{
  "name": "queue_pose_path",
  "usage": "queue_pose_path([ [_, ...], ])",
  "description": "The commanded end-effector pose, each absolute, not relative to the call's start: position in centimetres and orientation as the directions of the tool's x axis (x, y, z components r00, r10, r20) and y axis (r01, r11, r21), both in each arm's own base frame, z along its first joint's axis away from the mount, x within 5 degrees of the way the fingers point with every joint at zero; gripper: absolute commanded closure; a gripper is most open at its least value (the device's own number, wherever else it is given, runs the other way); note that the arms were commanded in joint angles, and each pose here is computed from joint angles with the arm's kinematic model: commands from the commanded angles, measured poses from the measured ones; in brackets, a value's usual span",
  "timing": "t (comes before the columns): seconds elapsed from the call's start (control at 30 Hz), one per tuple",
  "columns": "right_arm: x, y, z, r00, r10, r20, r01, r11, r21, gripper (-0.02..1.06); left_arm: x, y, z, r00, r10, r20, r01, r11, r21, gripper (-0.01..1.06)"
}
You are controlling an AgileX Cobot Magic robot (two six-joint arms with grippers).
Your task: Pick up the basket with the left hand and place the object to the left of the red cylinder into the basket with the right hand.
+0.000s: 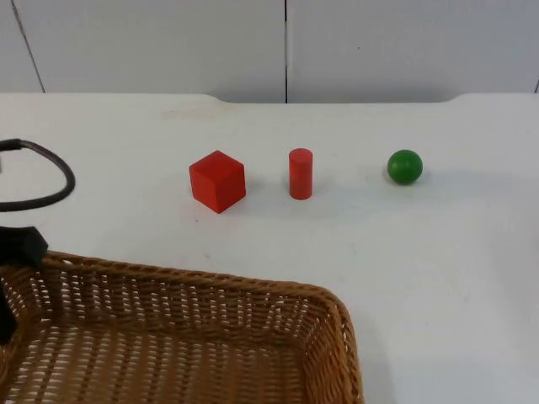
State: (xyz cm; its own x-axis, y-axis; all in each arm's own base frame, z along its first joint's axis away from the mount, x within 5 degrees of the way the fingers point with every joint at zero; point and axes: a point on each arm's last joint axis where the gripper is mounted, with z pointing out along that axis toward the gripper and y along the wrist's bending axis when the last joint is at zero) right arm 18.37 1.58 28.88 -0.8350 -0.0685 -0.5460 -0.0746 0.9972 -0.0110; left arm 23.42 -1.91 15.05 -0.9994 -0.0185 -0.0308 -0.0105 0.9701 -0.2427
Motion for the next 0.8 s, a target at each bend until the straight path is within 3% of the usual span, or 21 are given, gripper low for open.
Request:
queue_pose_path([
  [0.0,18.6,1.6,29.2,-0.82,-0.062,-0.569,-0.075,0.997,0.0,-0.01,23.6,-2.0,15.6,-0.998,-0.043,-0.051,-0.025,0.95,-0.31,1.05],
  [0.27,18.6,1.9,29.3,-0.819,-0.063,-0.571,-0.095,0.995,0.026,-0.01,23.5,-2.7,16.1,-0.998,0.013,-0.054,0.035,0.905,-0.424,1.05],
  [0.6,18.8,2.8,30.8,-0.801,-0.086,-0.592,-0.167,0.983,0.082,-0.01,23.6,-2.7,16.4,-0.998,0.031,-0.053,0.051,0.901,-0.431,1.05],
  [0.77,21.1,4.5,32.8,-0.802,-0.137,-0.582,-0.264,0.954,0.139,-0.01,23.6,-2.7,16.4,-0.998,0.034,-0.056,0.055,0.899,-0.434,1.05],
])
